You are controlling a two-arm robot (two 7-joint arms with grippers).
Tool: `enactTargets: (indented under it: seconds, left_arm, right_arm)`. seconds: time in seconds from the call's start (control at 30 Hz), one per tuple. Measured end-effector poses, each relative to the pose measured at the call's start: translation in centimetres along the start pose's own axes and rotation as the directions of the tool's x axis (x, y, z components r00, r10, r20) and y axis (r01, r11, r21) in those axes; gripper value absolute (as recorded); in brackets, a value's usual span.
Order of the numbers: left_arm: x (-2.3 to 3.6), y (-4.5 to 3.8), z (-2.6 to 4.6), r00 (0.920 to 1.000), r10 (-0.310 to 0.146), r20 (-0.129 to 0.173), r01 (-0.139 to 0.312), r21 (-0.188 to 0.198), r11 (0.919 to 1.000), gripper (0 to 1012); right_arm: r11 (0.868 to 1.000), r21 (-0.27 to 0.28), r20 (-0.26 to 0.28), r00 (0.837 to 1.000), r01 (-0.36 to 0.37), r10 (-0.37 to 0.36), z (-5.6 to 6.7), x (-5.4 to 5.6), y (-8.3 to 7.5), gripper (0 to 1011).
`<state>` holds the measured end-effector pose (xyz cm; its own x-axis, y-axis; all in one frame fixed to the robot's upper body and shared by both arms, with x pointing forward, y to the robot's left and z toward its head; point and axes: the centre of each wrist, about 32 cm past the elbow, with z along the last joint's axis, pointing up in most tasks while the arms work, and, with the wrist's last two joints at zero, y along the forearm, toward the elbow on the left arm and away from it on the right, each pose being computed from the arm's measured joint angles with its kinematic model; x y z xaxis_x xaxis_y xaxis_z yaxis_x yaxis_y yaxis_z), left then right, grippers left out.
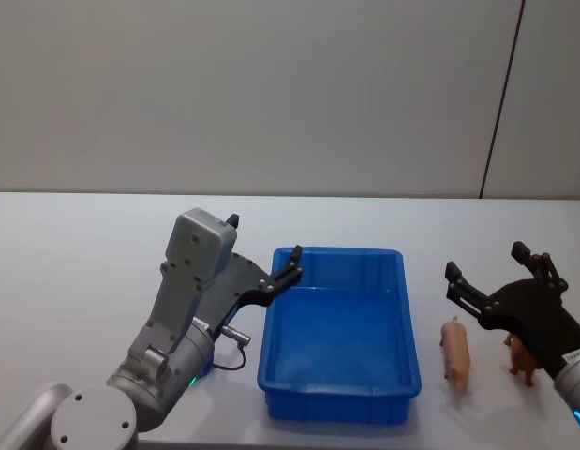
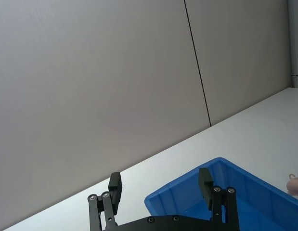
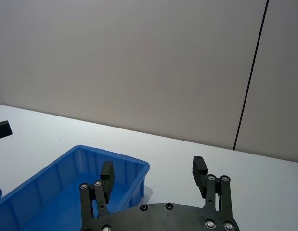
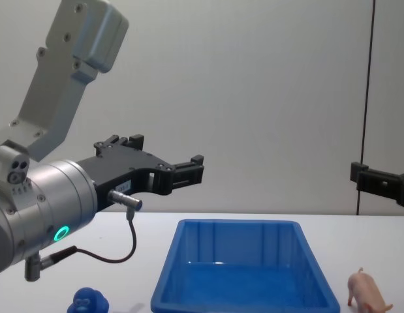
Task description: Pick up the two dolls from the table and place them into the box.
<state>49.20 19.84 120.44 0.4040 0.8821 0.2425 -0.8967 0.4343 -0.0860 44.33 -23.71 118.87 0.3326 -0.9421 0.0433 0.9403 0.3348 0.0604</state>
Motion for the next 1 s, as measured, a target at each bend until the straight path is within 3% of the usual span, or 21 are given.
enactTargets:
  seconds: [1.0]
  left_arm:
    - [0.0,0.0,0.0,1.0,0.0,0.0,0.0,0.0,1.0,1002]
  right_arm:
    - [1.0,-0.001,0.001,1.0,0.001,-0.001,-0.02,0.06,0.05,1001]
